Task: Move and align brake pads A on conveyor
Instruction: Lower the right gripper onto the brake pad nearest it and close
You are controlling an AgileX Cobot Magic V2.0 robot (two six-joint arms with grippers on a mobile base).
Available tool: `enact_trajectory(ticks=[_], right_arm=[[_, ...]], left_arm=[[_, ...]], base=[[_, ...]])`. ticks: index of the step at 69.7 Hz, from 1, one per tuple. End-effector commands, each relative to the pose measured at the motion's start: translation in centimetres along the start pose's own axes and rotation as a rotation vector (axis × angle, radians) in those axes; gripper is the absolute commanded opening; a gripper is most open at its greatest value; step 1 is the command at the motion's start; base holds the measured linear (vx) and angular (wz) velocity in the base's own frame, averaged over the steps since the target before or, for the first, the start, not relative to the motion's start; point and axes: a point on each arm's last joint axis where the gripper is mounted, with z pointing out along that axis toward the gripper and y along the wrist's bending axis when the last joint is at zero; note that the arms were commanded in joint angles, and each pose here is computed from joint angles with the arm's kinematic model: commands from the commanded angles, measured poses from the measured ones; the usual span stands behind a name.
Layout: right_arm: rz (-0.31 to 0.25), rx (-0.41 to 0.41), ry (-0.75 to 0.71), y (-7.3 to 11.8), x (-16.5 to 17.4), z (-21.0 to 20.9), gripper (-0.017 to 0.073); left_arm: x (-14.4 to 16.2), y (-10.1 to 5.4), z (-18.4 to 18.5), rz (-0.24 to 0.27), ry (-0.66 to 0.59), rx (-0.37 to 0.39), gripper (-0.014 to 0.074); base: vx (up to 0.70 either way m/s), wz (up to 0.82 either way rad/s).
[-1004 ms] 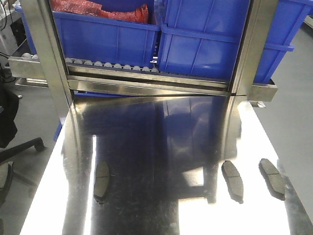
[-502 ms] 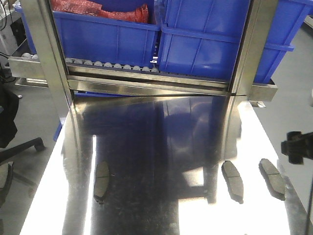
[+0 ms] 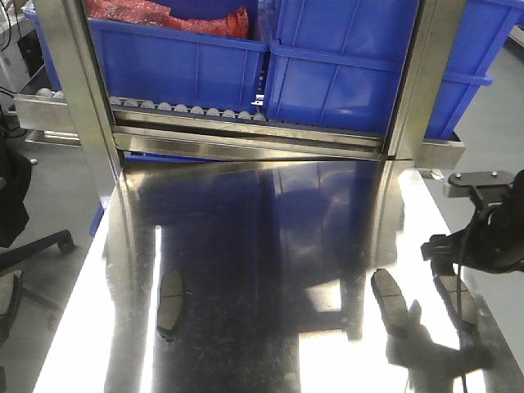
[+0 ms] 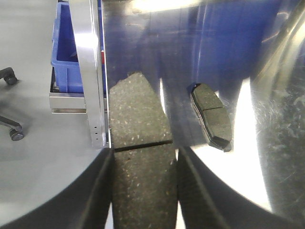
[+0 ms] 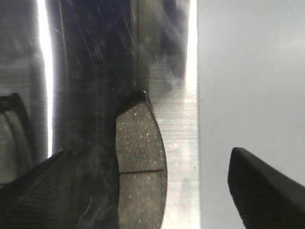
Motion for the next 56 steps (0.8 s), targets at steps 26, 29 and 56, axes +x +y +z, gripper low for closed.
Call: enact_trajectory(ticks=[26,29,56], right_arm=[[-0.021,-0.005,0.011,-0.1,-0.7,1.2,0.0502],[-0.022,-0.006,0.012,-0.1,-0.7,1.2,0.0491],[-0.021,-0.008,0.025,0.0,-0.5,1.3,0.0369]], left_arm=[[-1.6,-0.4,-0.5,0.003,-0.109,0.028,0.0065],[-1.6,-0.4,-0.5,0.003,-0.109,0.028,0.0065],[-1.6,-0.4,-0.5,0.003,-0.109,0.028,0.0065]], base=[[0.0,0.0],[0.0,0.0],[0.0,0.0]])
